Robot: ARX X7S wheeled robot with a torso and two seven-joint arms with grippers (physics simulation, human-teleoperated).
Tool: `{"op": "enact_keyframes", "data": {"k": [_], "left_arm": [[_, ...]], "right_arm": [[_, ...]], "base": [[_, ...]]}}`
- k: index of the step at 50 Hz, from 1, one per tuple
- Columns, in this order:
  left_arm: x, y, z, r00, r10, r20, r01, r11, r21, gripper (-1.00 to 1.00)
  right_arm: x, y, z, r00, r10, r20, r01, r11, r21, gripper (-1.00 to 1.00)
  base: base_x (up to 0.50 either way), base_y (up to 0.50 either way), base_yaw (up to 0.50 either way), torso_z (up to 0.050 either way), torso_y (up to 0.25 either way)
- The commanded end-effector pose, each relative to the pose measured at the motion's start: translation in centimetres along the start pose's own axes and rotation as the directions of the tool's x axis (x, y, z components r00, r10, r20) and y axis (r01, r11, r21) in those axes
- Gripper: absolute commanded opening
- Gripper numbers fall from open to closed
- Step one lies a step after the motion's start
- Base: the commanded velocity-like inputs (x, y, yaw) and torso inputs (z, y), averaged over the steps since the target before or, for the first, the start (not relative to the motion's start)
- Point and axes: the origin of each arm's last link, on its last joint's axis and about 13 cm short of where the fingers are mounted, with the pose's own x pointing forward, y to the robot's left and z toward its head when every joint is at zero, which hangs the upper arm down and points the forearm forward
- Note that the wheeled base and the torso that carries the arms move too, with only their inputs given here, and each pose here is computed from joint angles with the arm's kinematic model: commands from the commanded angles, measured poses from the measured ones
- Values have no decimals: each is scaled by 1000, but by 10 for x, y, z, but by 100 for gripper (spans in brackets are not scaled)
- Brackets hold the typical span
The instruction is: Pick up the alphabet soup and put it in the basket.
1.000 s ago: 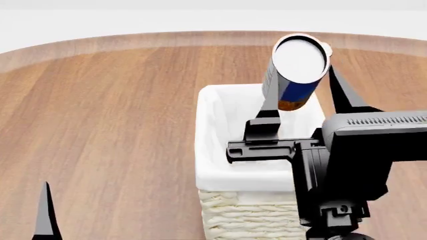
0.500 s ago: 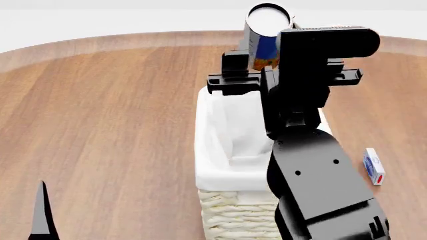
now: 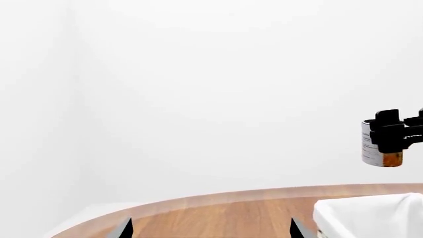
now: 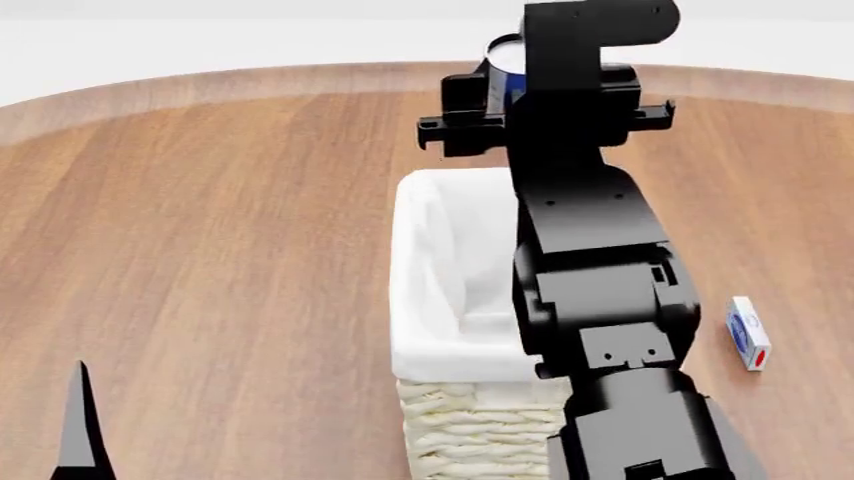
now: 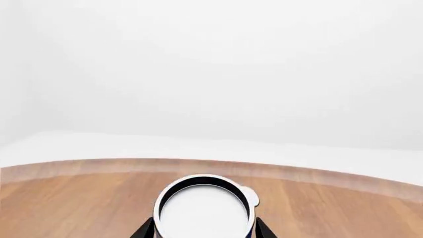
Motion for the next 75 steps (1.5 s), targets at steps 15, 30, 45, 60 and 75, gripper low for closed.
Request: {"op": "enact_keyframes", "data": {"k": [15, 30, 45, 60, 75], "left_arm": [[1, 0, -2, 1000, 5, -8, -5, 1000, -1, 100], [1, 0, -3, 1000, 5, -11, -5, 1000, -1, 100], [1, 0, -4, 1000, 6, -12, -6, 1000, -2, 100], [1, 0, -4, 1000, 6, -15, -6, 1000, -3, 100], [2, 0, -6, 1000, 7, -18, -7, 1000, -1, 100]], "right_arm": [[1, 1, -4, 971, 93, -219, -106, 993, -48, -100], [-5, -4, -26, 947, 72, -312, -74, 997, 5, -100], [-11, -6, -47, 930, 61, -362, -56, 998, 24, -100], [-16, -8, -63, 916, 53, -399, -47, 999, 24, -100], [-20, -9, -74, 903, 54, -426, -46, 999, 29, -100]], "base": [[0, 0, 0, 0, 1], [0, 0, 0, 0, 1], [0, 0, 0, 1, 1], [0, 0, 0, 0, 1], [0, 0, 0, 0, 1]]}}
